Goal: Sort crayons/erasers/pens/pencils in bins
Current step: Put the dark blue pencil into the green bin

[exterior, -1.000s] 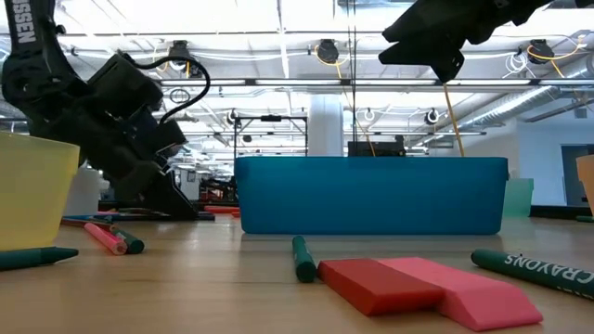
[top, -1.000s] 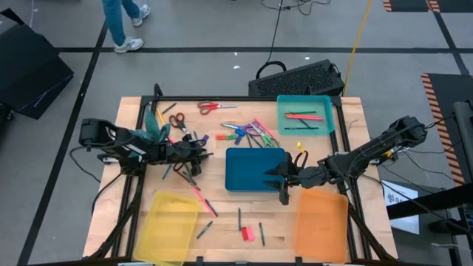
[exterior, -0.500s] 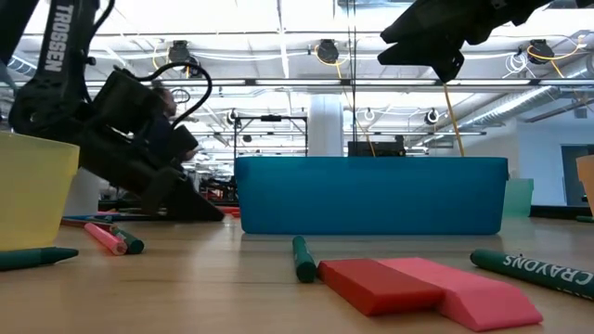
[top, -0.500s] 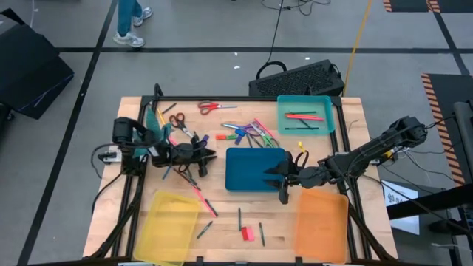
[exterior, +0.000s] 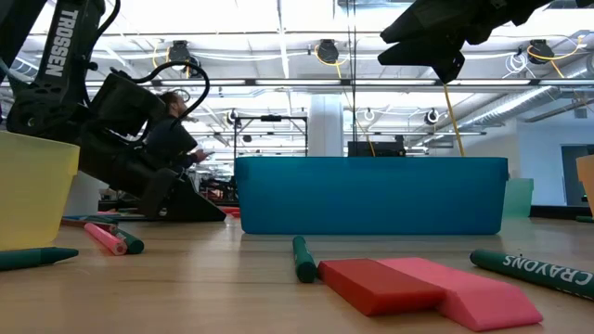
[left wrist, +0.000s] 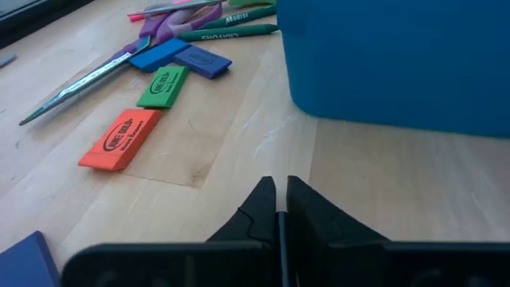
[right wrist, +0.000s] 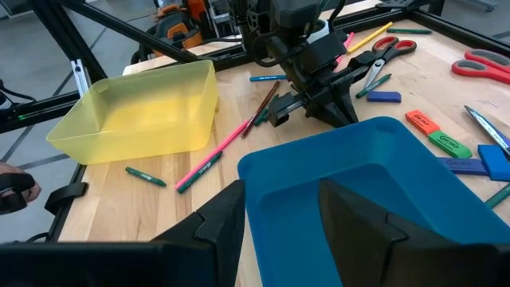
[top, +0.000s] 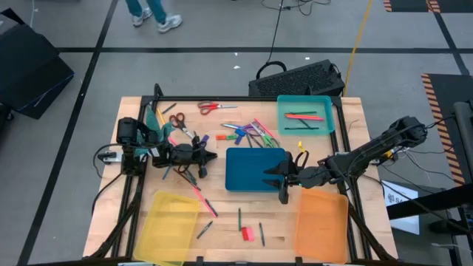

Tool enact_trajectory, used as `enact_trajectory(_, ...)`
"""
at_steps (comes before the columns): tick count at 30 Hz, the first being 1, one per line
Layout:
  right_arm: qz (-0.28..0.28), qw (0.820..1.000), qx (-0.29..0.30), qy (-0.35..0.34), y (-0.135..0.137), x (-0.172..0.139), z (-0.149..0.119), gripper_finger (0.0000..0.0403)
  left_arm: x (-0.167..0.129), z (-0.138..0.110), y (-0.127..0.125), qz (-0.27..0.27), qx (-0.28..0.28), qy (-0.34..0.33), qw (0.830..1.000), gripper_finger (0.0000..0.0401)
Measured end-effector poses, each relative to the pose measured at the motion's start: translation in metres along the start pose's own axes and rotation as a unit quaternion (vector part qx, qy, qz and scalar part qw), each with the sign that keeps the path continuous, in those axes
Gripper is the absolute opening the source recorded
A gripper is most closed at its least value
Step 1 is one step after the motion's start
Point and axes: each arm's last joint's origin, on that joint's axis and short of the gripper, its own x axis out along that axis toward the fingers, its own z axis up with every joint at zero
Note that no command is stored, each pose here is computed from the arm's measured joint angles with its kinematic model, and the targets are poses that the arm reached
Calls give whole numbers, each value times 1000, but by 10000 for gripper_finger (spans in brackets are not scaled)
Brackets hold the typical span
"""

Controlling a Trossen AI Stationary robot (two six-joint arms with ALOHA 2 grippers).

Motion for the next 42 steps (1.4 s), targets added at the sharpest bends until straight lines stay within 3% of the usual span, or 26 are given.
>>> enact_trajectory(10, 0, 1000, 0, 0, 0, 0, 0, 150, -2, 5, 1, 8, -7, -10, 1000, 16)
enact_trajectory(17, 0, 1000, -19, -1, 0, 0, 0, 150, -12, 22, 4, 26, -81, -34, 996, 16)
enact_trajectory(23, -4, 1000, -22, -4, -2, 1, 2, 150, -28, 51, 5, 22, -148, -103, 983, 15)
enact_trajectory(31, -19, 999, -28, -15, -6, 22, -2, 167, -41, 118, -3, -39, -167, -237, 956, 15)
enact_trajectory(38, 41, 991, -41, -124, 7, 58, -5, 209, -36, 196, -32, -86, -133, -285, 945, 15)
enact_trajectory(42, 47, 983, -41, -175, 11, 70, 1, 220, -39, 234, -53, -116, -117, -318, 934, 15)
